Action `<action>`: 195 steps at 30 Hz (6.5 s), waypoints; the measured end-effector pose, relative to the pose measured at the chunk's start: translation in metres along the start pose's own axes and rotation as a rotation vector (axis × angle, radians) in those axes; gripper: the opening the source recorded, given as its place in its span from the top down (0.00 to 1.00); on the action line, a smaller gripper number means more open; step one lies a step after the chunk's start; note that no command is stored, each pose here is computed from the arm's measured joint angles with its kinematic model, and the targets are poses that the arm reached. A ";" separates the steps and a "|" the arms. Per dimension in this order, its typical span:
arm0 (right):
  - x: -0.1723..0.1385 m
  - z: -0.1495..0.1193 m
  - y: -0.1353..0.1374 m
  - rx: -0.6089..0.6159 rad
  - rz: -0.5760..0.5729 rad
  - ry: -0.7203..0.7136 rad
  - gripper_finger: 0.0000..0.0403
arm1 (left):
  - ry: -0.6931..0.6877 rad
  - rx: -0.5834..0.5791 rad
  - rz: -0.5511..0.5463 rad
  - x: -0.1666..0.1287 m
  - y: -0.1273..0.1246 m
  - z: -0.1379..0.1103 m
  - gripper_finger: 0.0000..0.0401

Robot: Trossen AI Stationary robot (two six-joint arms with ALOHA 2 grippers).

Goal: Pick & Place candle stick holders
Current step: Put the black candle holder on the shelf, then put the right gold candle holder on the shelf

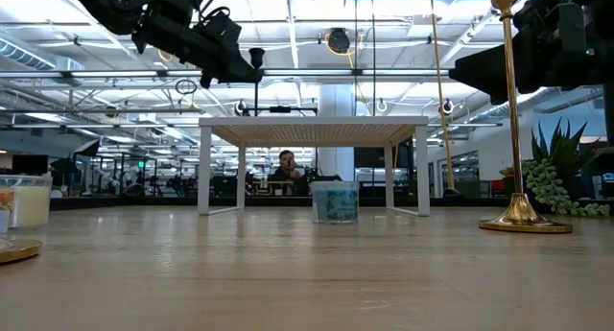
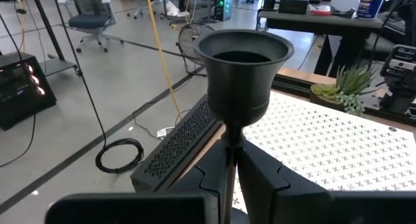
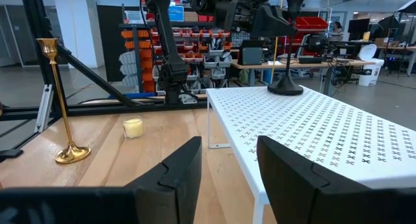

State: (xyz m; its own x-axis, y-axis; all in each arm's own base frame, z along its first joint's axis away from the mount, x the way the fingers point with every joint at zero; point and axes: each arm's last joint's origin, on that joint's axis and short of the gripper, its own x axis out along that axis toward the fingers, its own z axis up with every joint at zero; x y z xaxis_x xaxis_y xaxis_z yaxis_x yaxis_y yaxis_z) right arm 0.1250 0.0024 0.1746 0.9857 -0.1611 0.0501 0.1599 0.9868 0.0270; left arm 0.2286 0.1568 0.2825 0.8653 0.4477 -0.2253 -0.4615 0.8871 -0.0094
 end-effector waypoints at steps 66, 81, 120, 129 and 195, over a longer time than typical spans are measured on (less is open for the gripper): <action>0.000 0.000 0.000 0.007 0.006 0.000 0.64 | 0.439 0.243 -0.566 -0.101 -0.071 -0.021 0.52; -0.002 -0.005 0.013 0.048 0.447 0.064 0.64 | 0.451 0.374 -0.813 -0.116 -0.119 -0.028 0.52; 0.014 -0.024 0.042 0.014 0.558 0.170 0.83 | 0.378 0.389 -0.866 -0.119 -0.131 -0.023 0.52; 0.016 -0.023 0.038 0.038 0.409 0.152 0.93 | 0.378 0.389 -0.866 -0.119 -0.131 -0.023 0.52; 0.139 0.135 -0.117 0.008 -0.418 0.204 0.97 | 0.379 0.402 -0.815 -0.118 -0.130 -0.023 0.52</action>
State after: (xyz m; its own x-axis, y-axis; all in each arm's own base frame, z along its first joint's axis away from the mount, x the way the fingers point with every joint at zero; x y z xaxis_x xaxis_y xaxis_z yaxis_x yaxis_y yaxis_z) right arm 0.2359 -0.1380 0.3132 0.8274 -0.5370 -0.1641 0.5458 0.8378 0.0105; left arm 0.1818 -0.0142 0.2875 0.7366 -0.3217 -0.5949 0.4108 0.9116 0.0157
